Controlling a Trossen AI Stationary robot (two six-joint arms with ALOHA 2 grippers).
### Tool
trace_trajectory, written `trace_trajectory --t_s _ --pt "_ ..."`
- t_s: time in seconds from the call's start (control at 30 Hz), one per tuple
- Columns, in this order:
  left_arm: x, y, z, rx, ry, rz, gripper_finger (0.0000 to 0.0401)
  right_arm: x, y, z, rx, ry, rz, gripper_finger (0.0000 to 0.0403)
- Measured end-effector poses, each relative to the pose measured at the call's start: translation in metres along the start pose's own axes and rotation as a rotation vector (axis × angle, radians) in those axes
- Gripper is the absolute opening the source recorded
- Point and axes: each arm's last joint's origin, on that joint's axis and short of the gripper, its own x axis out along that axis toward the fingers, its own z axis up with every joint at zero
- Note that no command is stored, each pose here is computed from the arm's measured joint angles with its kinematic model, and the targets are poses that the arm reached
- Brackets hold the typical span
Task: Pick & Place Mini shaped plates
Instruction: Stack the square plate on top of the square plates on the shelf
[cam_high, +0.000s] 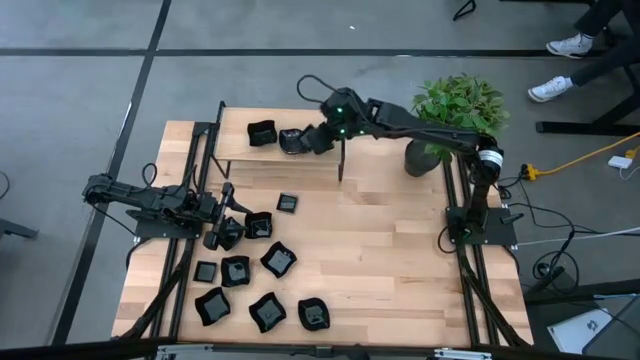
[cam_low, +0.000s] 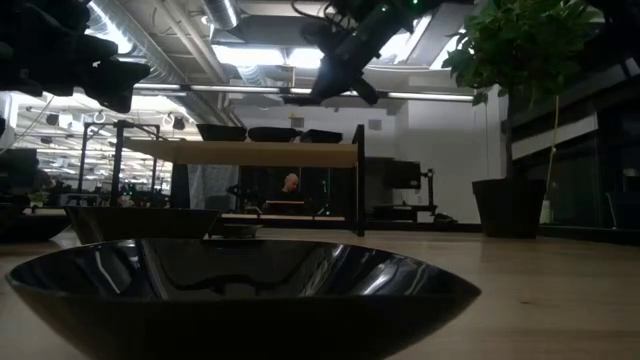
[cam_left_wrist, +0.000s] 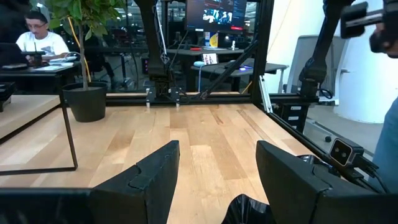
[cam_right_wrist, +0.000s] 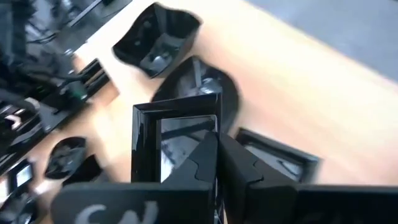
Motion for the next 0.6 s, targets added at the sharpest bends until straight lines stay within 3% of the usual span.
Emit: trace_trajectory --t_s 0.27,0.6 --pt "0.0 0.0 0.0 0.0 0.0 0.0 0.0208 -0.009 -0.012 -0.002 0.082 0.03 -0.123 0.0009" --pt "0.0 0.0 0.0 0.0 0.0 0.0 0.0208 -0.008 -0.018 -0.003 0.188 0.031 -0.168 0.0009"
